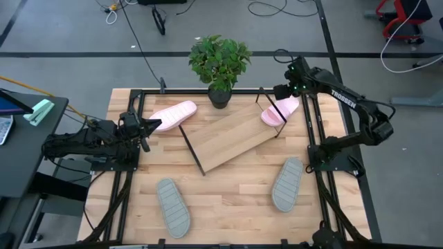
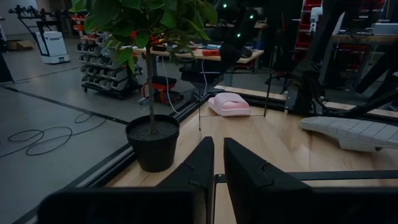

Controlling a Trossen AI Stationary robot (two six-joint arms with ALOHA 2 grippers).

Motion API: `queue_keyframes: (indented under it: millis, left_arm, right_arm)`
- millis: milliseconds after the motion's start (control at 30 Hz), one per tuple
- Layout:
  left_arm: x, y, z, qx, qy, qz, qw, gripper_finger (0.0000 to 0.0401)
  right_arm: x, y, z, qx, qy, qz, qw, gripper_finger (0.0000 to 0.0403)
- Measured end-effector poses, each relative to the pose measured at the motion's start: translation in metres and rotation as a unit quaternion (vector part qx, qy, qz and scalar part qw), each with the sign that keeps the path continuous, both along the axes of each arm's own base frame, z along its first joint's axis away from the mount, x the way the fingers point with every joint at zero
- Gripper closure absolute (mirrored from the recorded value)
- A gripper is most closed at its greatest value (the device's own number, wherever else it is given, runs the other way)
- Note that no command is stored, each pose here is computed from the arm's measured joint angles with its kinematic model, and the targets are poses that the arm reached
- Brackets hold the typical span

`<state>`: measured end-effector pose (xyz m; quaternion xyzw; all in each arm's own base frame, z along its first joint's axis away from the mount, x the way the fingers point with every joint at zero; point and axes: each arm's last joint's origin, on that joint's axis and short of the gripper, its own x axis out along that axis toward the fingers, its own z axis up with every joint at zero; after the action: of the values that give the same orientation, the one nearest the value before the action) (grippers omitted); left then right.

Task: Pick and place slides into the shelf
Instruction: Put the right pink slipper on the shelf

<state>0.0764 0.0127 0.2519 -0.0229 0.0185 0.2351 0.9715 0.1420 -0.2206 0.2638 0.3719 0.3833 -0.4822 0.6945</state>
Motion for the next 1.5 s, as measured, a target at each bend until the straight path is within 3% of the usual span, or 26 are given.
queue_keyframes:
  millis: [333, 667, 900, 1300, 1500]
  left_arm:
    - [0.000, 0.000, 0.000, -0.003, -0.001, 0.000, 1.000, 0.0361]
    - [0.000, 0.000, 0.000, -0.003, -0.001, 0.000, 1.000, 0.0354]
    - [0.000, 0.000, 0.000, -0.003, -0.001, 0.000, 1.000, 0.0361]
    - [0.000, 0.000, 0.000, -0.003, -0.001, 0.000, 1.000, 0.0357]
    - [0.000, 0.000, 0.000, -0.003, -0.001, 0.000, 1.000, 0.0364]
  right_arm:
    - [-0.005, -0.026, -0.030, 0.053, 0.007, -0.029, 0.998, 0.0228]
    - [-0.016, -0.033, -0.032, 0.100, -0.066, -0.020, 0.993, 0.0172]
    - [-0.019, -0.030, -0.033, 0.120, -0.065, -0.019, 0.991, 0.0139]
    - [-0.016, -0.036, -0.057, 0.171, -0.034, -0.016, 0.985, 0.0135]
    - [-0.014, -0.037, -0.060, 0.189, -0.058, 0.005, 0.980, 0.0135]
